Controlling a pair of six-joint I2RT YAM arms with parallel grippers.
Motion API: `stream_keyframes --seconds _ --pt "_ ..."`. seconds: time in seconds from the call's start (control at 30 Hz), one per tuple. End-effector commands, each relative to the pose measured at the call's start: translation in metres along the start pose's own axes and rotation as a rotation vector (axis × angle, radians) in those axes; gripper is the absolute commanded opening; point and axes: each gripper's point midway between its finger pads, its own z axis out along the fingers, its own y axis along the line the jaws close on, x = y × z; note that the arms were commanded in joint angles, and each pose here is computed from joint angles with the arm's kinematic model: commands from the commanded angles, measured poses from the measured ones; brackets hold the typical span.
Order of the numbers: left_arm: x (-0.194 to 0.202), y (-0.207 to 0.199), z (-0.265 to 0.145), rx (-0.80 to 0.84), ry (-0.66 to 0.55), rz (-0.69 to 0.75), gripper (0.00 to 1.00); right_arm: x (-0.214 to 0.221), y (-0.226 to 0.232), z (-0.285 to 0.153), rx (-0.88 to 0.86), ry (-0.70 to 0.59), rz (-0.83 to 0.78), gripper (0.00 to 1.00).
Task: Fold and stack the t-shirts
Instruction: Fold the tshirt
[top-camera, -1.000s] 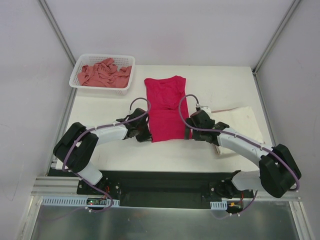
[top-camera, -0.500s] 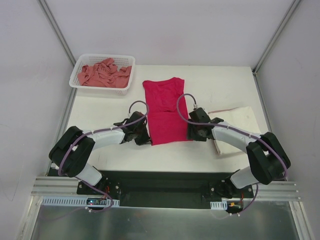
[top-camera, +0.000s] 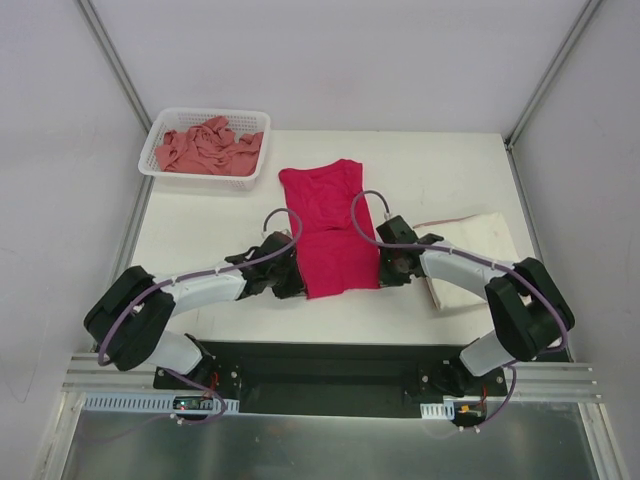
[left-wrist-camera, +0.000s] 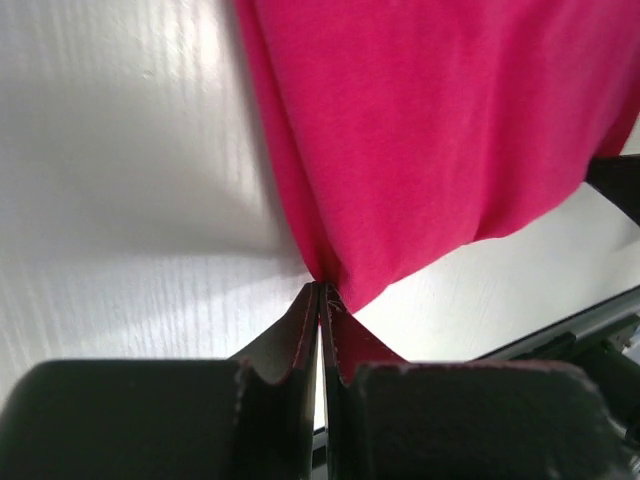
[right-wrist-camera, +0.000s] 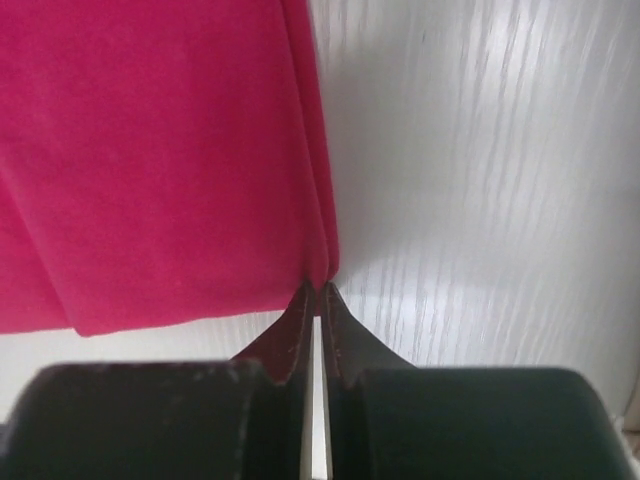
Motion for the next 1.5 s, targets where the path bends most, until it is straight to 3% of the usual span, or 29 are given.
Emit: stream_keyframes --seconds 0.0,0.23,0.4,0.6,0.83,1.17,1.47 --pt "0.015 -0.002 -0.014 0.026 -0.006 0.014 0.0 0.029 0.002 -0.031 -0.067 0.052 -0.01 0.01" --pt "0.06 -0.016 -0.05 0.123 0.019 0.068 0.0 0.081 0.008 -0.077 -0.18 0.104 -0.073 0.01" --pt "0.057 -0.039 -0.082 0.25 -0.043 0.09 0.0 0.077 0.025 -0.111 -0.307 0.031 -0.081 0.01" --pt "0.019 -0.053 -0.106 0.242 -0.214 0.13 0.0 0.029 0.019 -0.149 -0.244 -0.172 -0.102 0.01" --pt "-0.046 -0.059 -0.119 0.135 -0.407 0.094 0.0 -0.035 0.029 -0.165 -0.203 -0.291 -0.084 0.01" --pt "-0.113 -0.059 -0.125 0.064 -0.486 0.093 0.0 -0.122 0.042 -0.181 -0.203 -0.384 -0.076 0.01" --pt "-0.161 -0.064 -0.119 0.005 -0.521 0.079 0.0 -0.174 0.049 -0.16 -0.206 -0.362 -0.082 0.0"
